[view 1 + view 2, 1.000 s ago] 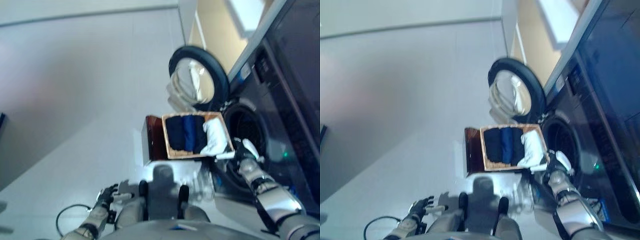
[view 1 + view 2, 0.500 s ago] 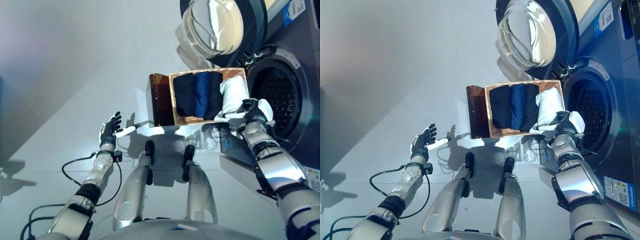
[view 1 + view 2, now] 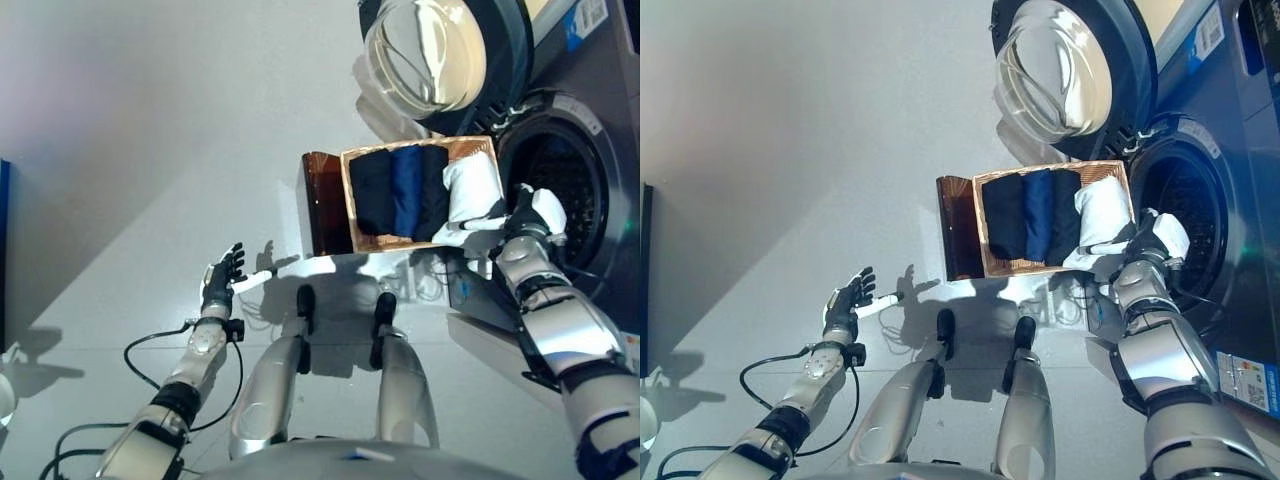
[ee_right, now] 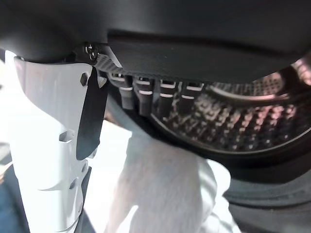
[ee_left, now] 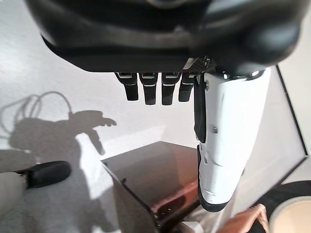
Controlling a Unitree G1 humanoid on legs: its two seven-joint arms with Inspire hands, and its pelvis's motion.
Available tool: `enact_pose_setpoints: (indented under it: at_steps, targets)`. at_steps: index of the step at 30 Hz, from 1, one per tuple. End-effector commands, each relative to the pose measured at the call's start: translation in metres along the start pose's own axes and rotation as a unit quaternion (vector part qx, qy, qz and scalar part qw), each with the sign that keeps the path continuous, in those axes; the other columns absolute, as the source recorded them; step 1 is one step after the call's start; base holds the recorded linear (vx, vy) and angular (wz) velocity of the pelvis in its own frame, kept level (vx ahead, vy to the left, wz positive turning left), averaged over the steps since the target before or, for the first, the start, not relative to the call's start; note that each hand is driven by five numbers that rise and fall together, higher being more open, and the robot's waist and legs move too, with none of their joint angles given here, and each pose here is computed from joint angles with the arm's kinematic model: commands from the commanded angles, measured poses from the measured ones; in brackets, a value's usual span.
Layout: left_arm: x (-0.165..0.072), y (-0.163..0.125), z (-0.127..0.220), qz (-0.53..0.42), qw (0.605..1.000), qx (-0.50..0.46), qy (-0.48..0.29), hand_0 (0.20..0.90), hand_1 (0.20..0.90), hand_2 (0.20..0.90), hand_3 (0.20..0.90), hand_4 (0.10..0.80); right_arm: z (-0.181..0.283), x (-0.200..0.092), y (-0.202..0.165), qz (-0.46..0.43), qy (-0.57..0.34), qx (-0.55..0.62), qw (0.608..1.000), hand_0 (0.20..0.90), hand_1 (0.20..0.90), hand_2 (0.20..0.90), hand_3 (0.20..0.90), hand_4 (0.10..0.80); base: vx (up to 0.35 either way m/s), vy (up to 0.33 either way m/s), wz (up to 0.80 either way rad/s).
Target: Pick up the clothes and place them into the washing machine
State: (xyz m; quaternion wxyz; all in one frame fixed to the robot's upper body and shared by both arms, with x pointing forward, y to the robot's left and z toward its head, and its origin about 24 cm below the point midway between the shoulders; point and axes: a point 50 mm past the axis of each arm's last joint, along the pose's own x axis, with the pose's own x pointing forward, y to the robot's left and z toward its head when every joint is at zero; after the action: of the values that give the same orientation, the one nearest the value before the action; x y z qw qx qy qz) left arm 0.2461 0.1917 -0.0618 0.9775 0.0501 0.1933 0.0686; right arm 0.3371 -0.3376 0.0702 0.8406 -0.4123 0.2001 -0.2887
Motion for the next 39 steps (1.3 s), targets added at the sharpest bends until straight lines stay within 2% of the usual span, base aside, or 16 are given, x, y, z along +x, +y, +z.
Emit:
enact_pose_setpoints:
  at_steps: [1, 10, 14, 17, 22, 35, 36, 37, 38, 39]
  targets:
    - [0.003, 0.002, 0.01, 0.009, 0.999, -0.001, -0.031, 0.9, 0.9, 0.9, 0.9, 0.8, 0.012, 0.015, -0.054, -0.098, -0.027, 0.004, 0.995, 0.9, 0.9, 0.9, 0.9, 0.8, 0.068, -0.012, -0.02]
    - [0.002, -0.002, 0.023, -0.006, 0.998, -0.007, -0.059, 0.9, 0.9, 0.9, 0.9, 0.8, 0.011, 0.017, -0.065, -0.104, -0.017, -0.004, 0.994, 0.9, 0.9, 0.9, 0.9, 0.8, -0.002, -0.001, -0.03]
    - [-0.001, -0.005, 0.039, -0.019, 0.995, -0.025, -0.097, 0.9, 0.9, 0.9, 0.9, 0.8, 0.011, 0.02, -0.078, -0.125, -0.01, 0.005, 0.992, 0.9, 0.9, 0.9, 0.9, 0.8, -0.043, 0.001, -0.04]
    - [-0.004, -0.003, 0.067, -0.013, 0.986, -0.053, -0.16, 0.9, 0.9, 0.9, 0.9, 0.8, 0.017, 0.021, -0.086, -0.145, -0.014, 0.013, 0.989, 0.9, 0.9, 0.9, 0.9, 0.8, -0.047, -0.005, 0.07]
    - [-0.014, -0.004, 0.096, -0.017, 0.97, -0.081, -0.228, 0.9, 0.9, 0.9, 0.9, 0.8, 0.016, 0.021, -0.093, -0.16, -0.007, 0.015, 0.987, 0.9, 0.9, 0.9, 0.9, 0.8, 0.044, 0.003, 0.03]
    - [-0.035, -0.001, 0.147, -0.01, 0.931, -0.115, -0.347, 0.9, 0.9, 0.9, 0.9, 0.8, 0.039, 0.023, -0.105, -0.174, -0.025, 0.02, 0.984, 0.9, 0.9, 0.9, 0.9, 0.8, 0.002, -0.003, 0.06]
    - [-0.036, 0.0, 0.148, -0.009, 0.93, -0.116, -0.349, 0.9, 0.9, 0.9, 0.9, 0.8, 0.04, 0.023, -0.106, -0.175, -0.027, 0.017, 0.984, 0.831, 0.831, 0.831, 0.831, 0.751, -0.006, -0.008, 0.13]
    - [-0.036, 0.0, 0.148, -0.009, 0.93, -0.117, -0.349, 0.9, 0.9, 0.9, 0.9, 0.8, 0.041, 0.023, -0.106, -0.175, -0.027, 0.017, 0.984, 0.831, 0.831, 0.831, 0.831, 0.751, -0.002, -0.004, 0.15]
    - [-0.037, -0.001, 0.149, -0.01, 0.928, -0.118, -0.352, 0.9, 0.9, 0.9, 0.9, 0.8, 0.041, 0.023, -0.108, -0.176, -0.027, 0.012, 0.984, 0.565, 0.565, 0.565, 0.565, 0.561, -0.008, -0.005, 0.1]
    - [-0.038, 0.0, 0.151, -0.009, 0.926, -0.122, -0.356, 0.9, 0.9, 0.9, 0.9, 0.8, 0.043, 0.023, -0.11, -0.177, -0.028, 0.007, 0.984, 0.26, 0.26, 0.26, 0.26, 0.343, -0.014, -0.007, 0.07]
